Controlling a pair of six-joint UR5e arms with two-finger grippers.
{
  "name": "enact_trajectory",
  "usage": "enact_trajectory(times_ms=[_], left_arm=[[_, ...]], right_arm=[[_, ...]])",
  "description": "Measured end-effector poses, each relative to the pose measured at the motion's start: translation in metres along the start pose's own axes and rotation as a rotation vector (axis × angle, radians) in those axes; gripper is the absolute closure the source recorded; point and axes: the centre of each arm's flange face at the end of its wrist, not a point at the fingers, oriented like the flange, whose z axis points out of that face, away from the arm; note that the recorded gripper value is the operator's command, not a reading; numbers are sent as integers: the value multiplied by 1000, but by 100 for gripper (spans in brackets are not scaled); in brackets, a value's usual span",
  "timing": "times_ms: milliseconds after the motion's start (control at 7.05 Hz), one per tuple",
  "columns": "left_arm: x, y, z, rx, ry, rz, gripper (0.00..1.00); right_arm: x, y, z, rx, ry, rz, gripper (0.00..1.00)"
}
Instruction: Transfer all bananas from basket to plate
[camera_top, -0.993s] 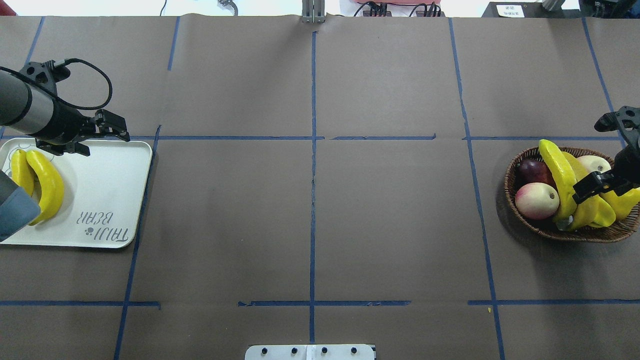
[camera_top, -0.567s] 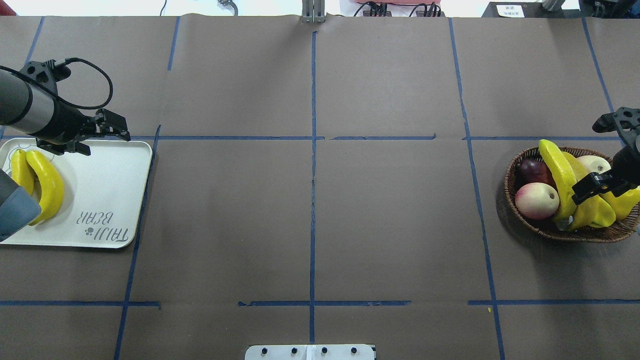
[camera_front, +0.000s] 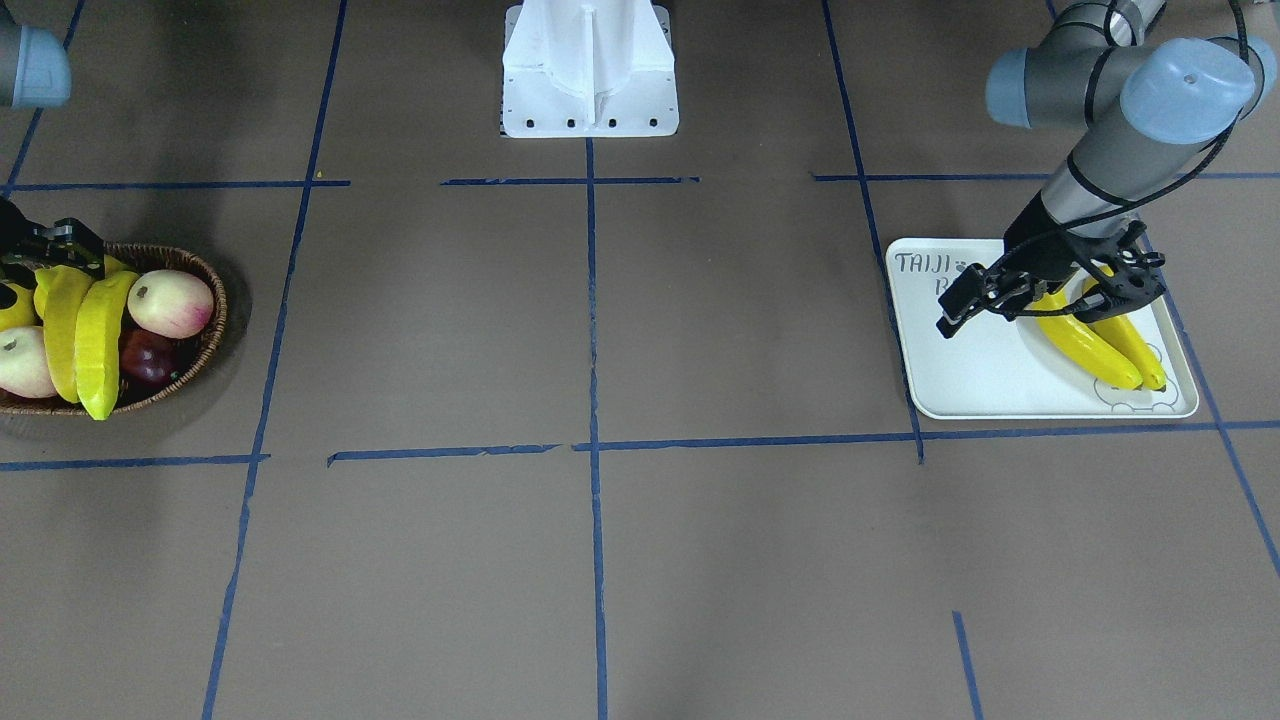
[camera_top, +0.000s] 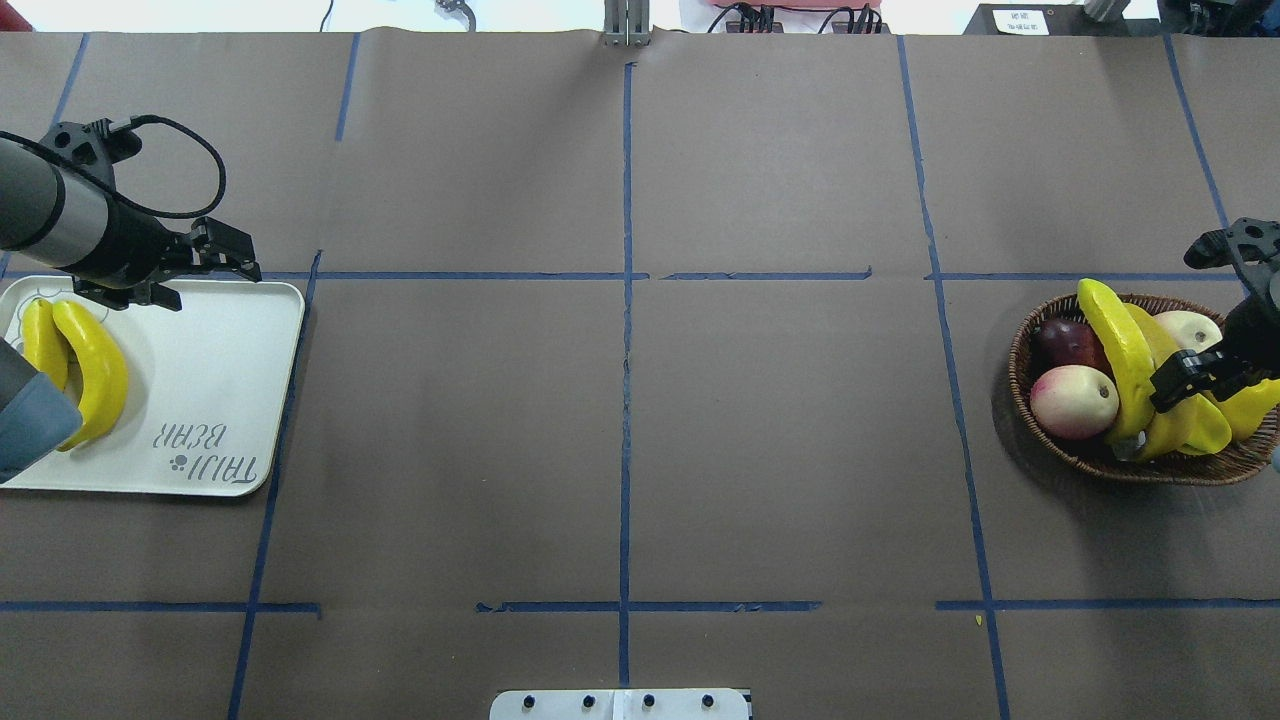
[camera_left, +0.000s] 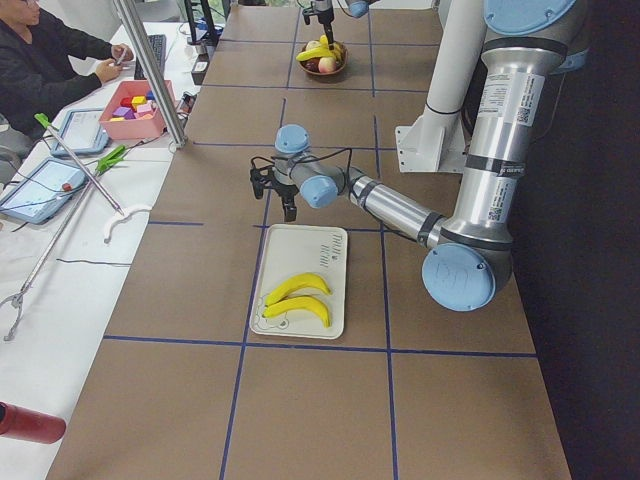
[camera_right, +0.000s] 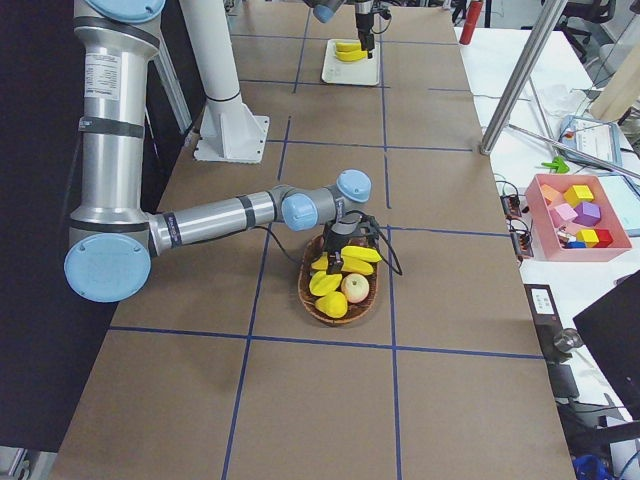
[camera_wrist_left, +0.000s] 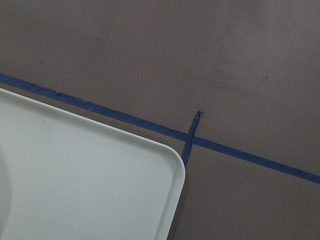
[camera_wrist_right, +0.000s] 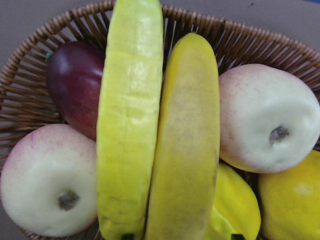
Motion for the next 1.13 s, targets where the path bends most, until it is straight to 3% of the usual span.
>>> enact_trajectory(times_ms=[142,567,851,1134], left_arm=[[0,0,0,0,0,0,0],[0,0,0,0,1,0,0],[1,0,-1,1,3,2,0],[4,2,-5,3,11,4,0]], right_arm=[[0,0,-1,1,-1,-1,96],[-6,1,-13,24,-13,-12,100],[6,7,-58,107,-25,19,100],[27,16,-119,235,-25,68,100]])
